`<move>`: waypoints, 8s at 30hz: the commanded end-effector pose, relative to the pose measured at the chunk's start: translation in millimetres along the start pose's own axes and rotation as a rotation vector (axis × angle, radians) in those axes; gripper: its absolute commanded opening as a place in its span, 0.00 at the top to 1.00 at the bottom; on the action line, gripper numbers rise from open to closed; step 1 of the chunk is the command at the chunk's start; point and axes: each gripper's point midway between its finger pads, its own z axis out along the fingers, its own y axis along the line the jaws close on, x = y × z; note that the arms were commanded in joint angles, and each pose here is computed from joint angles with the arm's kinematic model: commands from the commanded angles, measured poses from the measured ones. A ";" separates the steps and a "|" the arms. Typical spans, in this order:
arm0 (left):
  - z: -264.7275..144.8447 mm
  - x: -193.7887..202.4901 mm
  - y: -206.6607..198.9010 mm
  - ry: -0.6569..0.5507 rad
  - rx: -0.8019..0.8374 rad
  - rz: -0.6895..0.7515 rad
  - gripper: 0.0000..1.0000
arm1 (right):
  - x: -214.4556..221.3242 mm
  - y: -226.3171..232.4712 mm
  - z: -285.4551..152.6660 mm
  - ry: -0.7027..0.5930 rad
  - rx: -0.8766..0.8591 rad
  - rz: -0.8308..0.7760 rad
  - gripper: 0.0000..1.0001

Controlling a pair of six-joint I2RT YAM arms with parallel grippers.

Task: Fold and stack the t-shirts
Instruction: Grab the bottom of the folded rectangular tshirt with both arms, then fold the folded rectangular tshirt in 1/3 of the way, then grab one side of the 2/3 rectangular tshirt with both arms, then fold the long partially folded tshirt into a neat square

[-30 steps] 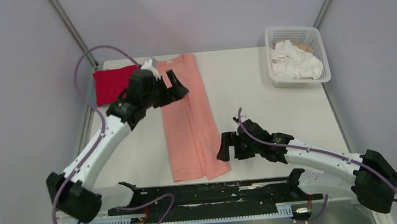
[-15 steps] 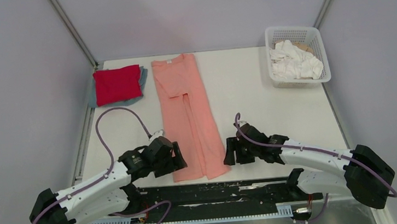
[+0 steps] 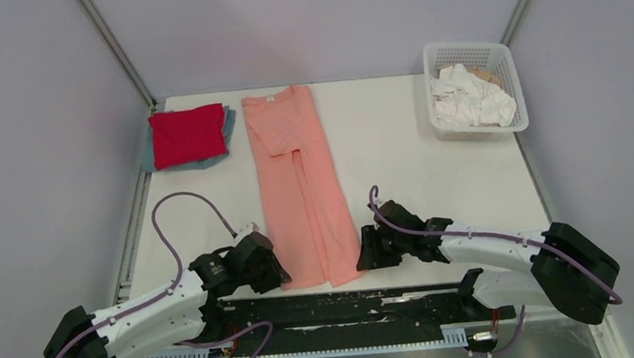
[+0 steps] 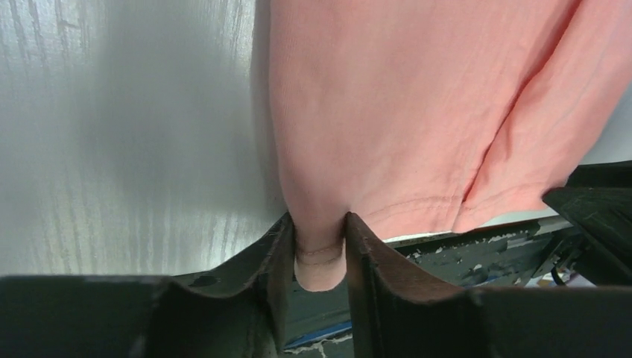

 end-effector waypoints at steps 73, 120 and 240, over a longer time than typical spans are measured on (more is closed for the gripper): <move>33.1 -249.3 -57.8 -0.233 0.082 -0.084 0.94 | -301.7 33.2 37.1 -0.322 -0.024 -0.128 1.00; 24.9 -138.6 10.1 -0.173 0.067 -0.190 0.29 | -167.0 -3.9 34.8 -0.081 -0.139 0.087 0.22; 59.8 -336.2 -122.8 -0.090 0.469 -0.106 0.71 | -350.2 -32.5 -8.2 -0.417 -0.110 0.153 0.68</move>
